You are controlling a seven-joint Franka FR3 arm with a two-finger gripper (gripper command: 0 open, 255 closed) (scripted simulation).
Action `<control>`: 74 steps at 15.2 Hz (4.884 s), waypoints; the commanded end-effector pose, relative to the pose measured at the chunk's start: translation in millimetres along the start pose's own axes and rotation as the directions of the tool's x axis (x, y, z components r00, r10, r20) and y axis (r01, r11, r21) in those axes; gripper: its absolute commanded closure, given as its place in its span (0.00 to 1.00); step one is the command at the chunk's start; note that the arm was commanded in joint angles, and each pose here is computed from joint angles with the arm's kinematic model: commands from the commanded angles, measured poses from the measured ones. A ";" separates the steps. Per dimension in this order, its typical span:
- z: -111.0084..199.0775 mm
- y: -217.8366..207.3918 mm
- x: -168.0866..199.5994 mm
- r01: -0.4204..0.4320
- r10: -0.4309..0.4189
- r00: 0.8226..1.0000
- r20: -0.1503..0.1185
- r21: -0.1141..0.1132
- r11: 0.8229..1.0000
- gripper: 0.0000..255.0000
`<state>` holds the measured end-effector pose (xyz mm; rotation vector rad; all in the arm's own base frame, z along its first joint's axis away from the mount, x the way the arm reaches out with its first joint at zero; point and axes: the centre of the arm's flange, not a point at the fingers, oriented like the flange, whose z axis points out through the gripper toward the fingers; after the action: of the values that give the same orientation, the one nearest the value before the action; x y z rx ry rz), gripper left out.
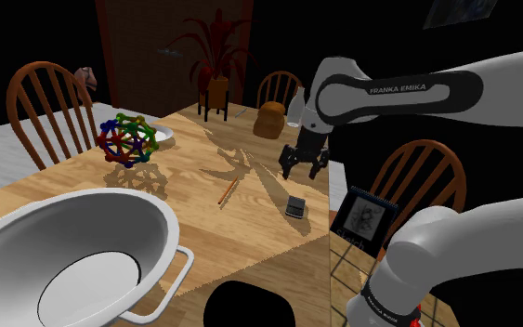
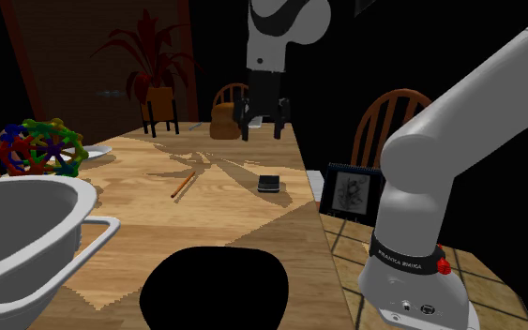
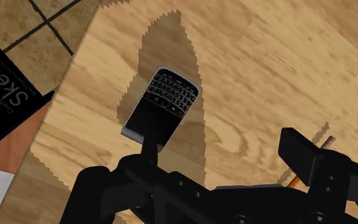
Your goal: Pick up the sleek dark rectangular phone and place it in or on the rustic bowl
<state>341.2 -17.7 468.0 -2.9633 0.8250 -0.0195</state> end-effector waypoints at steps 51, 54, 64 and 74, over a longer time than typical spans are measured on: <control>39.4 43.7 29.4 -0.407 0.407 0.913 -0.005 -0.001 0.913 1.00; 23.6 42.7 29.4 -0.407 0.407 0.913 -0.005 -0.001 0.913 1.00; -17.5 23.4 8.5 -0.407 0.407 0.913 -0.005 -0.001 0.913 1.00; -13.3 -59.2 -94.4 -0.407 0.407 0.913 -0.005 -0.001 0.913 1.00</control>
<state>297.7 69.6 486.6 -2.7296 1.4230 -0.0049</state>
